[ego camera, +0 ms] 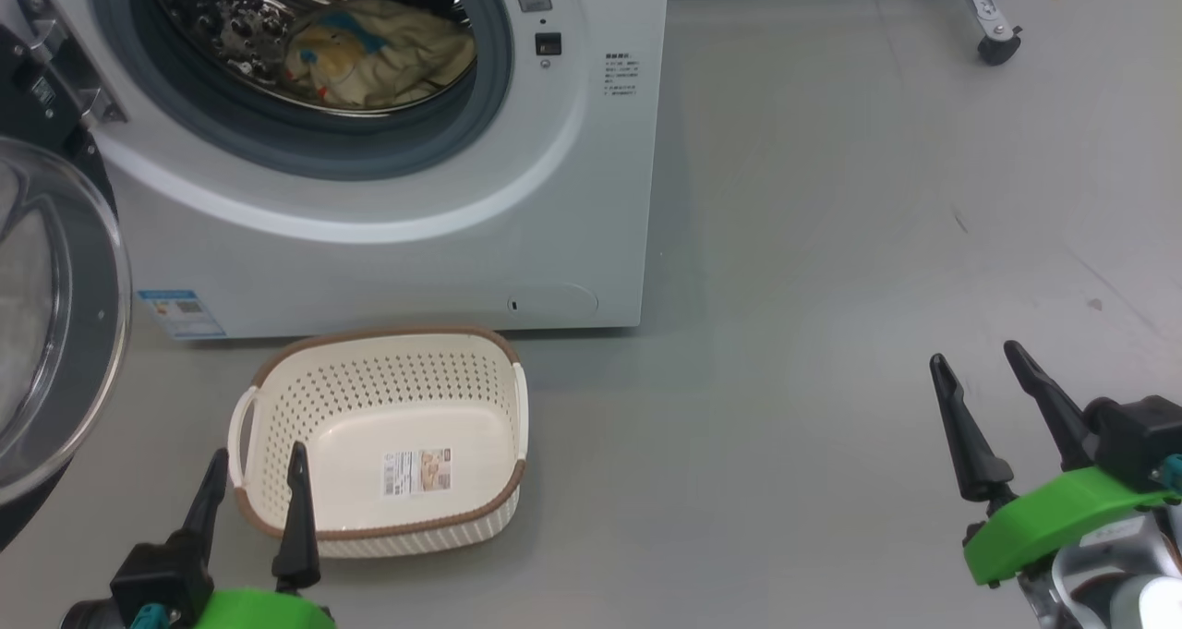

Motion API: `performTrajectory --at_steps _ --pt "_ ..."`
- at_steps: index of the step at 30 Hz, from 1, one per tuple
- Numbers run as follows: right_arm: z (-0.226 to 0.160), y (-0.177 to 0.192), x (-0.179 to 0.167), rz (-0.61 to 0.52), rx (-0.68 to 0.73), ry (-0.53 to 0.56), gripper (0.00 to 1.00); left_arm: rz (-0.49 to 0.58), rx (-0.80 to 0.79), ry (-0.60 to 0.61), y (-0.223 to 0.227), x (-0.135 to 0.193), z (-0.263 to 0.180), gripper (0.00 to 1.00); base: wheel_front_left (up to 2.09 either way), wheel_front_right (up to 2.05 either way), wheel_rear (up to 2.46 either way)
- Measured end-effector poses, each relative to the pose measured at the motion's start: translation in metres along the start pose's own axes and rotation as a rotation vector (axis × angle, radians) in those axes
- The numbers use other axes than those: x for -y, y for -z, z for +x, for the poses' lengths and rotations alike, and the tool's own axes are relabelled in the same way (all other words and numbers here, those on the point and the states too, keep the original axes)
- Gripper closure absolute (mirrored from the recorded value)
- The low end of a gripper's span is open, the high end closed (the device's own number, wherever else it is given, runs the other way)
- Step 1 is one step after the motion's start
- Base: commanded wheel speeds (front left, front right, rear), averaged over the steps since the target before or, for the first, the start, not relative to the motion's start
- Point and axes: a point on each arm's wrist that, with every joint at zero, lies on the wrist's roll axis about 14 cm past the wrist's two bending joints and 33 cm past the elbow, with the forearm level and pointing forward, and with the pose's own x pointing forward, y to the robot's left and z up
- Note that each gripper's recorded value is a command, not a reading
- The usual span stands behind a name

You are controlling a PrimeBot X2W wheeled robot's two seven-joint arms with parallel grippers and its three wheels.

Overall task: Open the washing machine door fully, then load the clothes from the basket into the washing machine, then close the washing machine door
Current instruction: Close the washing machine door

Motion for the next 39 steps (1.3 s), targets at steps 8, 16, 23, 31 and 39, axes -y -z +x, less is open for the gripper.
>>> performTrajectory --at_steps 8,16,23,31,39 --pt "0.003 0.001 -0.004 0.0 -0.004 -0.012 0.0 0.006 -0.001 -0.003 0.001 -0.003 -0.002 0.0 -1.2 1.2 0.0" --pt "0.007 0.004 -0.008 0.002 -0.012 -0.026 0.0 0.006 -0.003 -0.013 0.001 -0.007 -0.003 0.0 -0.27 0.27 0.0" --pt "0.009 0.005 -0.011 0.002 -0.016 -0.034 0.0 0.007 -0.006 -0.022 0.002 -0.01 -0.004 0.0 0.0 0.0 0.0" --pt "0.012 0.005 -0.014 0.001 -0.014 -0.045 0.0 0.009 -0.008 -0.032 0.003 -0.013 -0.008 0.0 0.0 0.0 0.0" --pt "0.026 0.008 -0.033 -0.002 -0.024 -0.101 0.0 0.006 0.015 -0.095 -0.005 -0.031 -0.013 0.0 0.0 0.0 0.0"
